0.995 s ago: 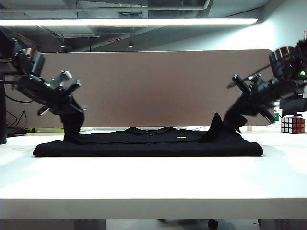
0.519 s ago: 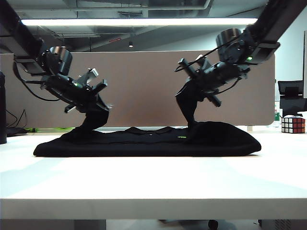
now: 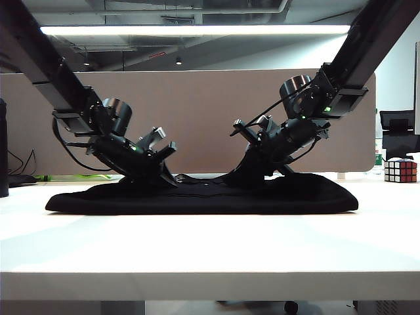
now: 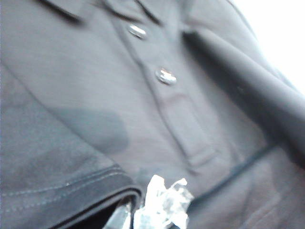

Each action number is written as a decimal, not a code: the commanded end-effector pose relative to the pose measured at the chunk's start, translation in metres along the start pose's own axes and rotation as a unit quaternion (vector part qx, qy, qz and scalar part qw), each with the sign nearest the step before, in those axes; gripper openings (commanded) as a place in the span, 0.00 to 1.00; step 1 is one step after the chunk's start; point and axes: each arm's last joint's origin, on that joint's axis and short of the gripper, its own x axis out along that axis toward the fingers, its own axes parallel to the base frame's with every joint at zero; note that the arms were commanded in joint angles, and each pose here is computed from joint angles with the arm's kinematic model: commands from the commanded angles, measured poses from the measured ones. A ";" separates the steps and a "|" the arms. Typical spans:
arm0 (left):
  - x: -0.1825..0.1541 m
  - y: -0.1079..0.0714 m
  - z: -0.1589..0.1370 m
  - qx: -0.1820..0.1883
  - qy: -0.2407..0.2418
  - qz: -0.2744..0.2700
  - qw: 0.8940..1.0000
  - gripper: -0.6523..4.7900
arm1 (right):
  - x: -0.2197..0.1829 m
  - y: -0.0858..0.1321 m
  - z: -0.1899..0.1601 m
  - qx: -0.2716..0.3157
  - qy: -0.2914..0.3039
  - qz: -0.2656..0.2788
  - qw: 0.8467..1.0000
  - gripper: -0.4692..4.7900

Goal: Fold the bottom side of the T-shirt horizontally towards the center, about one-third of the way, then fold the sleeve back towards the center, creating a straight line along the edge of the T-shirt, and finally fold the bottom of the T-shirt up towards the top, creating a neat rectangle.

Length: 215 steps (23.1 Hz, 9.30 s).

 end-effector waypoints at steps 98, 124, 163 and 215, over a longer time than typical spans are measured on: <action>-0.173 0.005 -0.139 -0.209 0.021 0.066 0.976 0.56 | -0.180 -0.090 -0.123 0.217 -0.028 0.012 0.976 0.68; -0.174 0.004 -0.133 -0.201 0.006 0.031 0.979 0.41 | -0.187 -0.098 -0.112 0.194 -0.020 -0.045 0.980 0.15; -0.292 -0.080 -0.052 -0.070 -0.151 0.046 0.985 0.11 | -0.286 0.019 -0.046 0.014 -0.152 0.017 0.988 0.08; -0.079 0.055 0.060 -0.037 -0.235 0.164 0.957 0.58 | -0.079 -0.110 0.092 -0.050 -0.178 -0.109 0.977 0.54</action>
